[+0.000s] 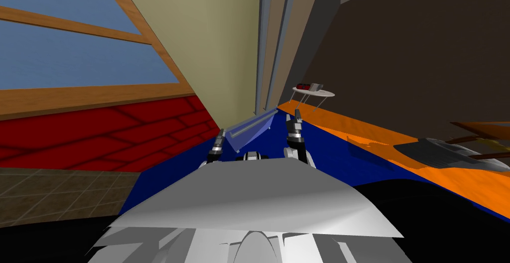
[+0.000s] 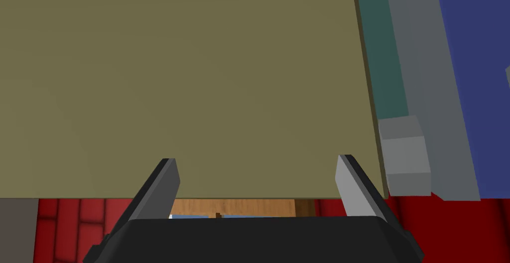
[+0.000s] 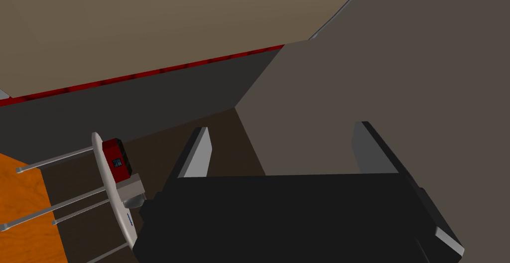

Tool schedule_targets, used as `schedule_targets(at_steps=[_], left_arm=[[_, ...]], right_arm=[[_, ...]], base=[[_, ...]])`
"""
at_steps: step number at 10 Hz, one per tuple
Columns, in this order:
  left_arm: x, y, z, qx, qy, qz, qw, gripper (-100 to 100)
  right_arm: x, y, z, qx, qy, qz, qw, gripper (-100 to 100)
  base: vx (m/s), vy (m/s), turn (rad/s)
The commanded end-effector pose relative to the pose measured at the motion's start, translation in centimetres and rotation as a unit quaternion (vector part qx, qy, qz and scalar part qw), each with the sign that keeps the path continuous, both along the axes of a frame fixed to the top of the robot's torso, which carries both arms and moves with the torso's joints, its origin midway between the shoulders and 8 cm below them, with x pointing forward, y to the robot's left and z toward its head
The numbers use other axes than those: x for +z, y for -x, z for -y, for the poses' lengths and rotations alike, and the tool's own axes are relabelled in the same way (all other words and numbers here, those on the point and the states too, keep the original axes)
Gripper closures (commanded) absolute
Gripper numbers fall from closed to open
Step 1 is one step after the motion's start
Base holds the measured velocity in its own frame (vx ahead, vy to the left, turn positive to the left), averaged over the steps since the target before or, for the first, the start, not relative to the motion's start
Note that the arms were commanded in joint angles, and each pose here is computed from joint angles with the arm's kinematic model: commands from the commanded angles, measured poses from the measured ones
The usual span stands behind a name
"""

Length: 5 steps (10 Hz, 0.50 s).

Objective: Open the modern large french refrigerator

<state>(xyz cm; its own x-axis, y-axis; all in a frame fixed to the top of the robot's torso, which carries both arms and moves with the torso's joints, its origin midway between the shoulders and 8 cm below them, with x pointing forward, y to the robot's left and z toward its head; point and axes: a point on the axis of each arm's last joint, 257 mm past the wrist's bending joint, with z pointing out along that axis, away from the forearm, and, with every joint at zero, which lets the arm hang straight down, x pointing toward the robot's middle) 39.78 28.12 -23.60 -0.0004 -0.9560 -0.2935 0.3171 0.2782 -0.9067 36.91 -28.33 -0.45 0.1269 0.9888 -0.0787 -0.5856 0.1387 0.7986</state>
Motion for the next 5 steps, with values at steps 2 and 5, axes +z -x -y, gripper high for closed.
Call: schedule_targets(at_steps=[2, 5], left_arm=[[-2.6, 0.1, 0.0, 0.003, -0.005, -0.023, 0.9997, -100], [-5.5, 0.4, 0.2, 0.005, -0.011, -0.047, 0.9988, -100]], right_arm=[[0.0, 0.0, 0.0, 0.0, 0.0, 0.0, 1.0, 0], [0.0, 0.0, 0.0, 0.0, 0.0, 0.0, 1.0, 0]], base=[[0.029, 0.014, -0.009], [0.035, 0.017, -0.009]])
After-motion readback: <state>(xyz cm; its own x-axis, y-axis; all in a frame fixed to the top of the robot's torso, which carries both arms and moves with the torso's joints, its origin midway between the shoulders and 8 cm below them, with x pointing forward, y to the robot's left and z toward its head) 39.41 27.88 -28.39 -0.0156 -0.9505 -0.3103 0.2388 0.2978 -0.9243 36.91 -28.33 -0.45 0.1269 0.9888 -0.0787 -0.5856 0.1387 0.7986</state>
